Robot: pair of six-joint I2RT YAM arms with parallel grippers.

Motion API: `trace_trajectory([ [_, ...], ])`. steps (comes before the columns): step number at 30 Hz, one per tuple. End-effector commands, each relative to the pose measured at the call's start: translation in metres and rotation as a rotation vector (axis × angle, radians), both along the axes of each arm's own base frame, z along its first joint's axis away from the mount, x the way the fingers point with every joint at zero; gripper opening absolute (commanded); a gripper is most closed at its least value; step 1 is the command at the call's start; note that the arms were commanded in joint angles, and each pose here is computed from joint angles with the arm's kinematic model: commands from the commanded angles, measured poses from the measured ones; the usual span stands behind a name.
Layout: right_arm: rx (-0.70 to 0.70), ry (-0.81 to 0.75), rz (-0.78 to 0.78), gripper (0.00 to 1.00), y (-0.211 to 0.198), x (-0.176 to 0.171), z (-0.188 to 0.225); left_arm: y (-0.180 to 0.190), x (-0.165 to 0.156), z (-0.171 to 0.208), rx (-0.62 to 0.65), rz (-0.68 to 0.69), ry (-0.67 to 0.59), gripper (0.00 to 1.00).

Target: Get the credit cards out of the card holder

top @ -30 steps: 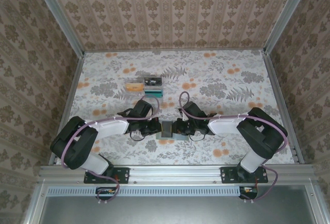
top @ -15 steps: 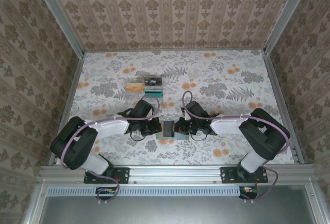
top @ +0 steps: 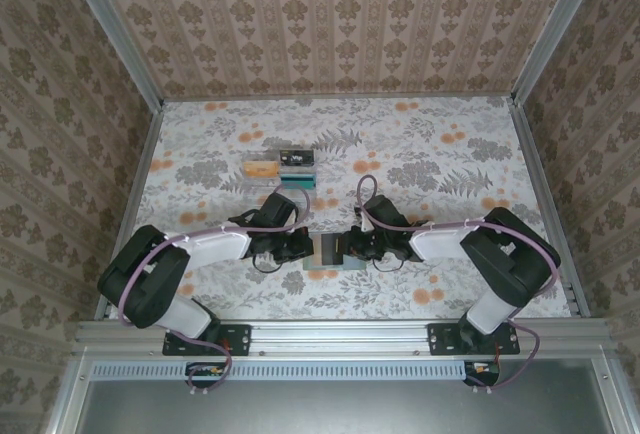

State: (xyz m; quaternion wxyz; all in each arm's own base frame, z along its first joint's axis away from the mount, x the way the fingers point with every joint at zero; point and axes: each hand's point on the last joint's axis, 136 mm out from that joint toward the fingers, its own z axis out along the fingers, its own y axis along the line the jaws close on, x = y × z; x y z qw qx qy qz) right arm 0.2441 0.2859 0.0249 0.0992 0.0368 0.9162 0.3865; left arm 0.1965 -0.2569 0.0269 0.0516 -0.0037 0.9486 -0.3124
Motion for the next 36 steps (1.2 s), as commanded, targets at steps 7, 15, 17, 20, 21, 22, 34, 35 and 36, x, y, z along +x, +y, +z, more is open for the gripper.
trace_trajectory([
  [7,-0.009,0.012,-0.004,0.04,-0.002,-0.001,-0.005,0.02,-0.017,-0.021,0.112,0.014,0.078,0.0],
  [15,-0.051,0.003,-0.034,0.0,-0.037,-0.007,-0.003,0.027,-0.012,-0.019,0.114,0.03,0.074,0.0],
  [17,-0.059,-0.003,-0.036,0.0,-0.044,-0.009,0.0,0.028,-0.011,-0.018,0.11,0.03,0.07,0.0],
  [20,-0.055,-0.013,-0.044,0.0,-0.052,-0.01,0.007,0.025,-0.008,-0.014,0.096,0.029,0.06,0.0],
  [21,-0.051,-0.022,-0.048,0.0,-0.054,-0.009,0.011,0.024,-0.006,-0.012,0.088,0.029,0.057,0.0],
  [22,-0.046,-0.032,-0.051,0.0,-0.056,-0.008,0.016,0.022,-0.004,-0.008,0.077,0.029,0.05,0.0],
  [34,0.108,-0.224,-0.027,0.0,-0.051,0.017,0.107,-0.023,0.043,0.099,-0.33,0.068,-0.14,0.56],
  [35,0.133,-0.24,-0.017,0.0,-0.048,0.02,0.117,-0.026,0.047,0.11,-0.378,0.074,-0.154,0.56],
  [36,0.156,-0.255,-0.006,0.0,-0.044,0.022,0.125,-0.03,0.05,0.12,-0.424,0.077,-0.164,0.56],
])
